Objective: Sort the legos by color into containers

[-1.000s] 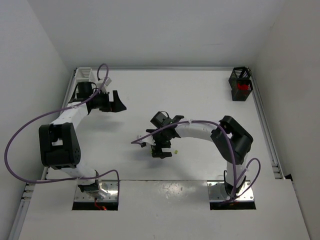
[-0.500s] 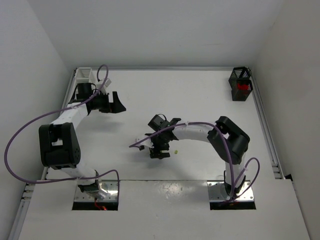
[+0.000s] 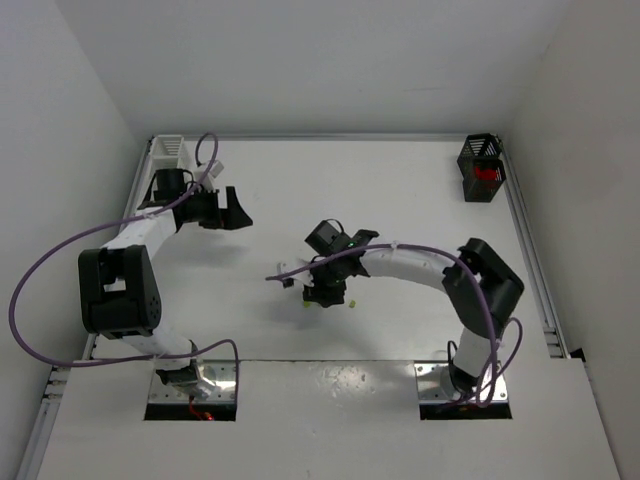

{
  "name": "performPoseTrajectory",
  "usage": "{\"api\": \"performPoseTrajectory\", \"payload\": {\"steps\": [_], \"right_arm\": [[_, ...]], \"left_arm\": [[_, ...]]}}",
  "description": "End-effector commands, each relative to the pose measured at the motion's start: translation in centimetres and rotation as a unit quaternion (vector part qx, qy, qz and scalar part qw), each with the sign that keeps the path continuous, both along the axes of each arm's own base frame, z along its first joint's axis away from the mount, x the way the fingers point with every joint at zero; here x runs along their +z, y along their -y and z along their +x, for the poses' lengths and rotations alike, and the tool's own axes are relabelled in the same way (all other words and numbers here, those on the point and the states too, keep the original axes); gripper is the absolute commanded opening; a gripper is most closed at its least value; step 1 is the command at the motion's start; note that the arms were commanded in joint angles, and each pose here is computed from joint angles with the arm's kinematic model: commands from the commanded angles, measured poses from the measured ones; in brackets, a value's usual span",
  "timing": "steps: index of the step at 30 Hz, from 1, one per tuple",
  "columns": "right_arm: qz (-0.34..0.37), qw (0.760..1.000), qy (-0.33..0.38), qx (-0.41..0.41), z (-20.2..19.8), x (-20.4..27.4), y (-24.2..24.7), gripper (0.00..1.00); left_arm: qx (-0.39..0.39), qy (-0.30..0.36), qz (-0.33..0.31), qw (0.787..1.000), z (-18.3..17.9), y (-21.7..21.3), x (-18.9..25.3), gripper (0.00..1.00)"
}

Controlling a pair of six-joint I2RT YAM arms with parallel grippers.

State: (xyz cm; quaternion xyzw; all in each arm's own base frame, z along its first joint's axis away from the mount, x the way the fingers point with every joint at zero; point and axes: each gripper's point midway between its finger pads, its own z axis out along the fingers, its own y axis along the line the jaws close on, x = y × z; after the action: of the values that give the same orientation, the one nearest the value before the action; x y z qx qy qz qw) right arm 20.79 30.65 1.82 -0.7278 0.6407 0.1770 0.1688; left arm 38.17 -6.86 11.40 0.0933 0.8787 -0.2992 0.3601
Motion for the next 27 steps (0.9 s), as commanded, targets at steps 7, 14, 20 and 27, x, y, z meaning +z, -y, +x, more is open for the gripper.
{"api": "performPoseTrajectory", "payload": {"steps": [7,14,20,27], "right_arm": [[0.029,0.964,0.105,-0.243,11.3,9.2,7.6,0.17],[0.056,0.845,0.168,-0.505,27.9,16.9,25.5,0.12],[0.057,0.763,0.153,-0.625,36.1,16.9,38.5,0.12],[0.051,0.72,0.183,-0.667,38.1,15.5,43.2,0.12]], "left_arm": [[-0.014,0.025,-0.005,1.0,0.3,-0.1,0.8,1.0],[-0.017,0.021,-0.01,1.0,0.1,0.1,0.8,1.0],[-0.017,0.016,-0.011,1.0,0.1,0.1,0.4,1.0],[-0.017,0.011,-0.011,1.0,0.1,0.1,0.1,1.0]]}}
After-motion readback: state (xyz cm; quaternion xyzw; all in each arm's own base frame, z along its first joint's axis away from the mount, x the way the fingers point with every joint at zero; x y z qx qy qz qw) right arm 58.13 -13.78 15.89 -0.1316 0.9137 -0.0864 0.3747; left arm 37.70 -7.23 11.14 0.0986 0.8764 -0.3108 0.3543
